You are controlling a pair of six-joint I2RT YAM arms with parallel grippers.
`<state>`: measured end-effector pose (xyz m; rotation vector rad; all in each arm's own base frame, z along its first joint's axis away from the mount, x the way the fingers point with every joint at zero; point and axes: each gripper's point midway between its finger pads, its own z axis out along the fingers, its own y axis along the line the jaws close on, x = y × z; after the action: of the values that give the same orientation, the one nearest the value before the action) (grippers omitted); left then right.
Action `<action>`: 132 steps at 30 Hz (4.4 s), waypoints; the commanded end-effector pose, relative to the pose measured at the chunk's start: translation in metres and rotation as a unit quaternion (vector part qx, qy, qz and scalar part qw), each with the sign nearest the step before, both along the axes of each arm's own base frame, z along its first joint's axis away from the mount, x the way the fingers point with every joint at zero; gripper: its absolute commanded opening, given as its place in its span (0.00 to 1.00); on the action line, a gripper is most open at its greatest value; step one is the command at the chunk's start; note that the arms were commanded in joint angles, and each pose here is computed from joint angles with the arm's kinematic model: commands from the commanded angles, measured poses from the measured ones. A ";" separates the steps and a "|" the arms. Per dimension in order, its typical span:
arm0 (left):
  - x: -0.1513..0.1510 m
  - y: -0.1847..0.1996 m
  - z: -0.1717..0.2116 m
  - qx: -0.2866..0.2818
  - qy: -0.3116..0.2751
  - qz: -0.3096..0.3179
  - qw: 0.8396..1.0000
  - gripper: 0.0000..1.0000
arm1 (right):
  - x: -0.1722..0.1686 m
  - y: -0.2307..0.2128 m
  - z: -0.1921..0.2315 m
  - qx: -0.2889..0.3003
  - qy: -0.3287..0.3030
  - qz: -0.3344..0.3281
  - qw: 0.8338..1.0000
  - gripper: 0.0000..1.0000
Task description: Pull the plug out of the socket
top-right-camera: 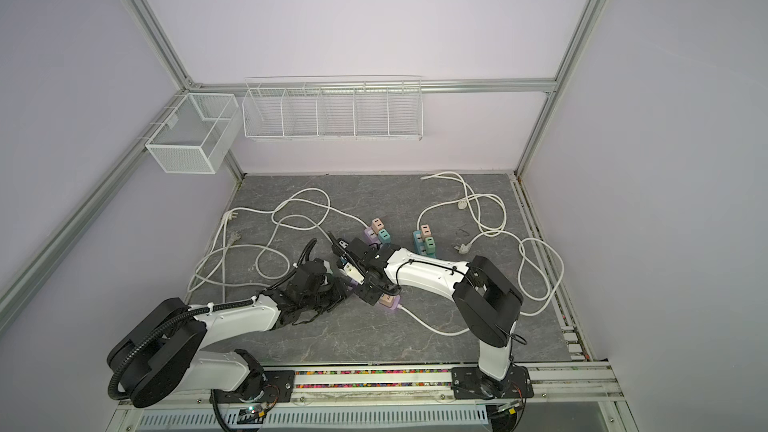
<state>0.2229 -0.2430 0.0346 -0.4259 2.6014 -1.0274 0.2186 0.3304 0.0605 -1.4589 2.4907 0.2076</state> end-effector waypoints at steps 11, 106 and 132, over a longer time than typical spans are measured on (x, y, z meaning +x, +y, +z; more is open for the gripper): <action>-0.010 0.009 -0.032 0.024 0.034 0.016 0.999 0.50 | -0.007 0.012 0.005 0.037 0.022 -0.002 0.999 0.26; -0.040 0.051 -0.089 0.162 0.113 0.025 0.980 0.32 | 0.030 -0.002 0.072 0.111 -0.039 -0.057 0.991 0.21; 0.038 0.073 0.068 0.154 -0.126 0.056 0.978 0.48 | 0.029 0.028 0.085 0.216 0.037 -0.093 0.971 0.23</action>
<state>0.2624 -0.1949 0.1000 -0.3631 2.4349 -0.7405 0.2525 0.3409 0.1418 -1.0569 2.4352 0.6314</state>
